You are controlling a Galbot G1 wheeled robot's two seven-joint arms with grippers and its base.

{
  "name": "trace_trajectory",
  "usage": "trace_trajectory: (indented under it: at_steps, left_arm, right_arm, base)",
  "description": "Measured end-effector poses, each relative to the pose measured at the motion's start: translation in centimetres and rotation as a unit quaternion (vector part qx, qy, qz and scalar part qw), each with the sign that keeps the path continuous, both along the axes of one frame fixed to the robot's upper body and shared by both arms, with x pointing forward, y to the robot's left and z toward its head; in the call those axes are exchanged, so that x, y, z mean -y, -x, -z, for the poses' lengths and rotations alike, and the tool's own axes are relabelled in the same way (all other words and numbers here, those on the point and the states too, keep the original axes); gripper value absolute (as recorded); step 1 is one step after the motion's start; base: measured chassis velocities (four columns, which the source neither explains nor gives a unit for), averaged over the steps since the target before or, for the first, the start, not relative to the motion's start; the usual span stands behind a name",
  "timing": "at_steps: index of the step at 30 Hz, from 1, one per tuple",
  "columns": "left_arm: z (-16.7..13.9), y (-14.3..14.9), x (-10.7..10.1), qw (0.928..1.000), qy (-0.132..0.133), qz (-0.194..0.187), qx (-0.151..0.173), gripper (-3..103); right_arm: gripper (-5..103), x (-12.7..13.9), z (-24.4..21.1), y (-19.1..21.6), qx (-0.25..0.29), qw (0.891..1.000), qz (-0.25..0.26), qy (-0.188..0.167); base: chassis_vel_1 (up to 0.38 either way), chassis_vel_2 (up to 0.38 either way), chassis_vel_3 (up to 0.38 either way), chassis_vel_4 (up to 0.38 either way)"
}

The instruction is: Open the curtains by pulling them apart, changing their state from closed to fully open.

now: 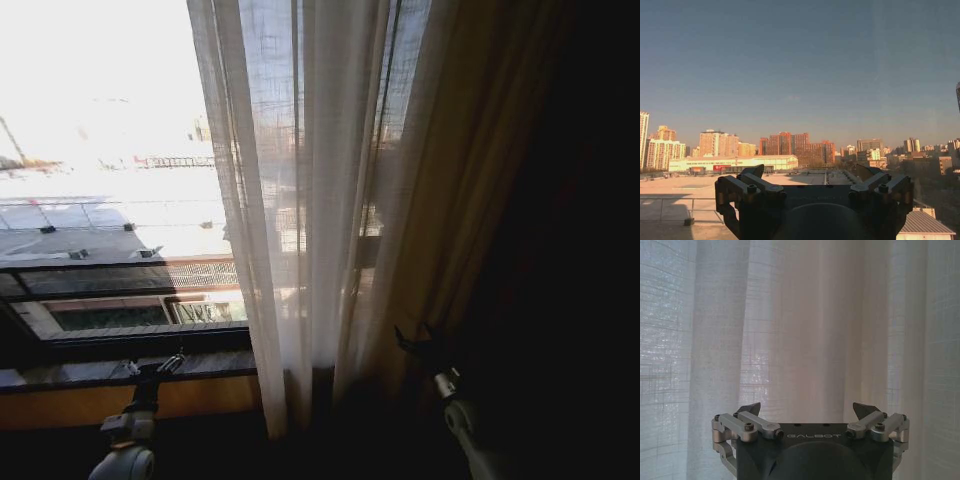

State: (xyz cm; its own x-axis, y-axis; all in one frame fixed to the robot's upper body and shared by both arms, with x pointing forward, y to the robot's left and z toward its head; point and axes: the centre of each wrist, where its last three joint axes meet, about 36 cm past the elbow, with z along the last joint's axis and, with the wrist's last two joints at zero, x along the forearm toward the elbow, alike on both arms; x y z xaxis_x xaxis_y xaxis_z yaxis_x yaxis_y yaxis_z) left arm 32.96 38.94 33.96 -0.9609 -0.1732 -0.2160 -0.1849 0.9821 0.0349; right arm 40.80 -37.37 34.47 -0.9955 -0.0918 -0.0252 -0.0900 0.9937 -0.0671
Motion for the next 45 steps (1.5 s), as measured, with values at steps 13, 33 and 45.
trace_trajectory:
  at_steps: [13,33,45]
  left_arm:
    - [0.0,0.0,0.0,1.0,0.0,0.0,0.0,100]
    - [0.0,0.0,0.0,1.0,0.0,0.0,0.0,100]
    - [0.0,0.0,0.0,1.0,0.0,-0.001,0.0,100]
  right_arm:
    - [100,0.2,0.0,0.3,0.004,1.0,-0.011,0.001]
    - [100,0.9,0.3,0.5,0.01,1.0,-0.024,-0.003]
    - [100,0.8,0.7,-0.1,0.017,0.999,-0.027,-0.003]
  base:
    - [0.252,0.264,-0.257,-0.252]
    - [0.362,0.355,-0.357,-0.349]
    - [0.185,0.192,-0.189,-0.185]
